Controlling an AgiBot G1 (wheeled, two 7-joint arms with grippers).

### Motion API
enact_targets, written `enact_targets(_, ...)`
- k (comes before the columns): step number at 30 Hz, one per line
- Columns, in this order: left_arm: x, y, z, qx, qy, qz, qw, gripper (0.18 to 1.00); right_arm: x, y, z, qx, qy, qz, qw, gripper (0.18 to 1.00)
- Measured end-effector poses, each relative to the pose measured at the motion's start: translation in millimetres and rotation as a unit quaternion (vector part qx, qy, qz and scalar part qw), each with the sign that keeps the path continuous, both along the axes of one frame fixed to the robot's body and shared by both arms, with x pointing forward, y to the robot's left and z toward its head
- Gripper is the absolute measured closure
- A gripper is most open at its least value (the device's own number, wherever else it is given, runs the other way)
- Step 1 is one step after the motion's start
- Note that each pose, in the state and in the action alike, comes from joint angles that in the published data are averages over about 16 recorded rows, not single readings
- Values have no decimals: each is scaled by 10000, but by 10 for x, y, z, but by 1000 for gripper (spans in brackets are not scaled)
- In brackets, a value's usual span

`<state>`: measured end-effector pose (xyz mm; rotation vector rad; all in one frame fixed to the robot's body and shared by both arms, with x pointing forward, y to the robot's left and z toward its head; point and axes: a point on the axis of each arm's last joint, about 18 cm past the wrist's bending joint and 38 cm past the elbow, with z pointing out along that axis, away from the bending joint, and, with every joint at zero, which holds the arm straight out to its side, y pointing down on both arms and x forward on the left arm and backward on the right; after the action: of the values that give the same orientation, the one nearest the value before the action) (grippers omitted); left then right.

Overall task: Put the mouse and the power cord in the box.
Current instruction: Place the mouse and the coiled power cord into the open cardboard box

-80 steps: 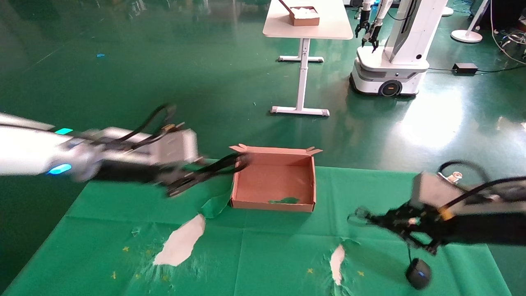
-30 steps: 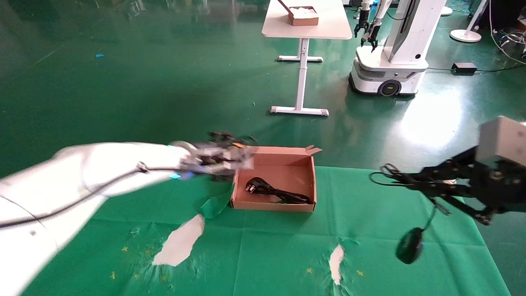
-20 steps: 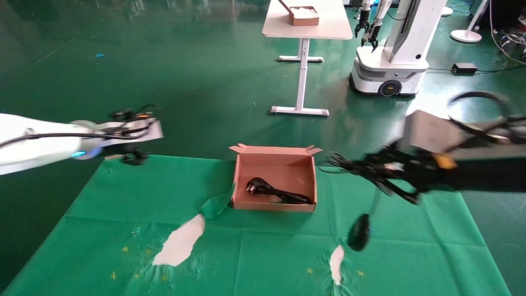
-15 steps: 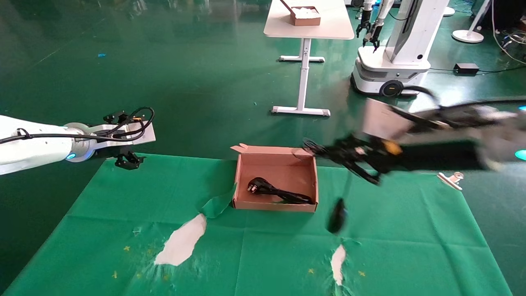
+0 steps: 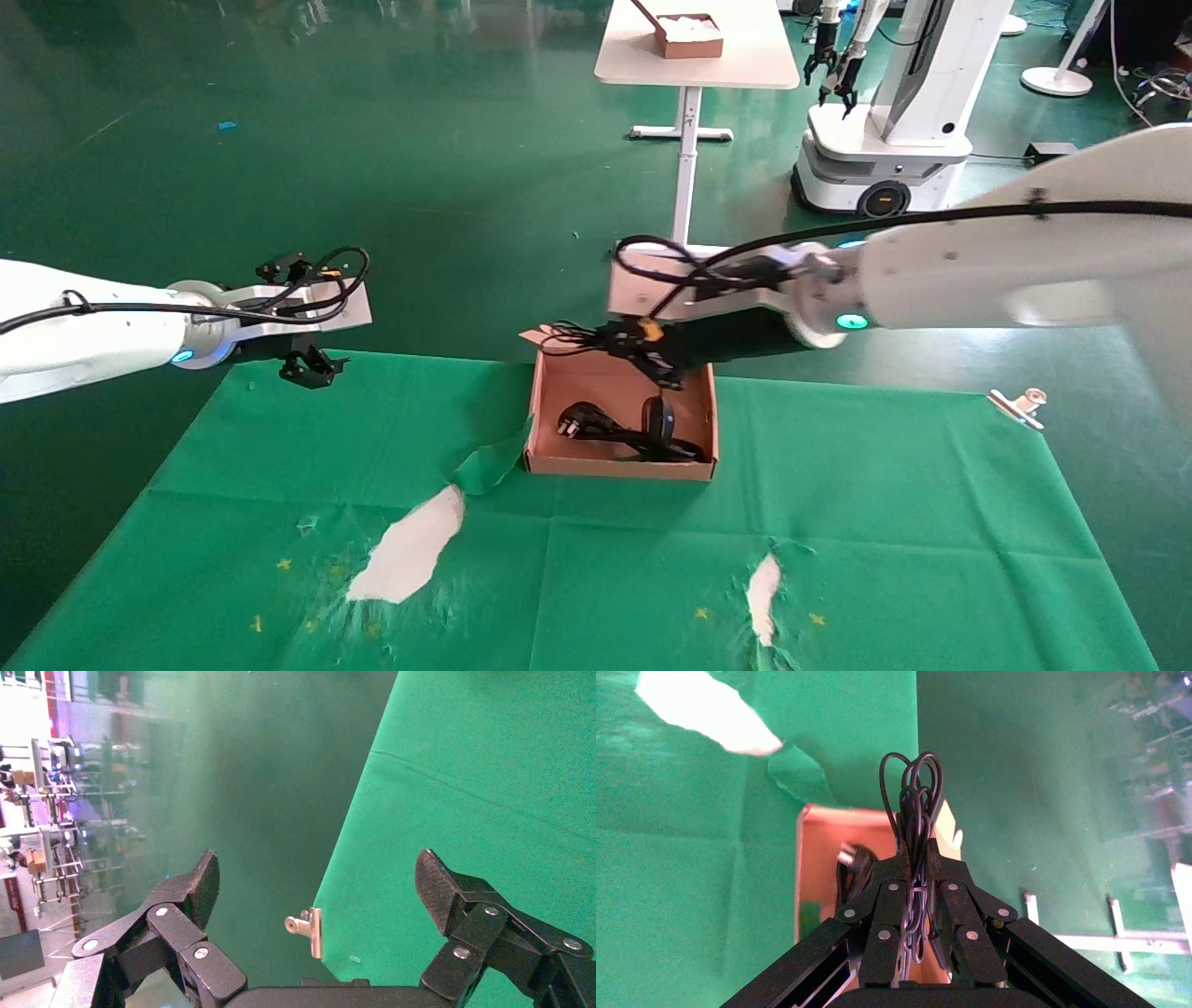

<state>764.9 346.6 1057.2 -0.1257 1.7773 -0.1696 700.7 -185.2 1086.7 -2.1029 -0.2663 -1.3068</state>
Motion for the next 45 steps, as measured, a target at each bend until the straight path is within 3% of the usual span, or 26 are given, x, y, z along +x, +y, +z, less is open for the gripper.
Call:
enact_targets(13,3,10,0,-7,2,4,10000,184,324,73,-260,-420,47,-413,9983,962)
enact_targets(28,3,14,1,-15,1,5,10000,184,376,22,-339,-533,67,-563,9970,921)
enact_targets(34,4,9,2,-11,0,1,10000,184,361,28,-325,-496,64,-517,9974,859)
enact_targets(45,4,6,2,-7,0,-3,10000,184,283,-37,-430,11,270,-275,9993,645)
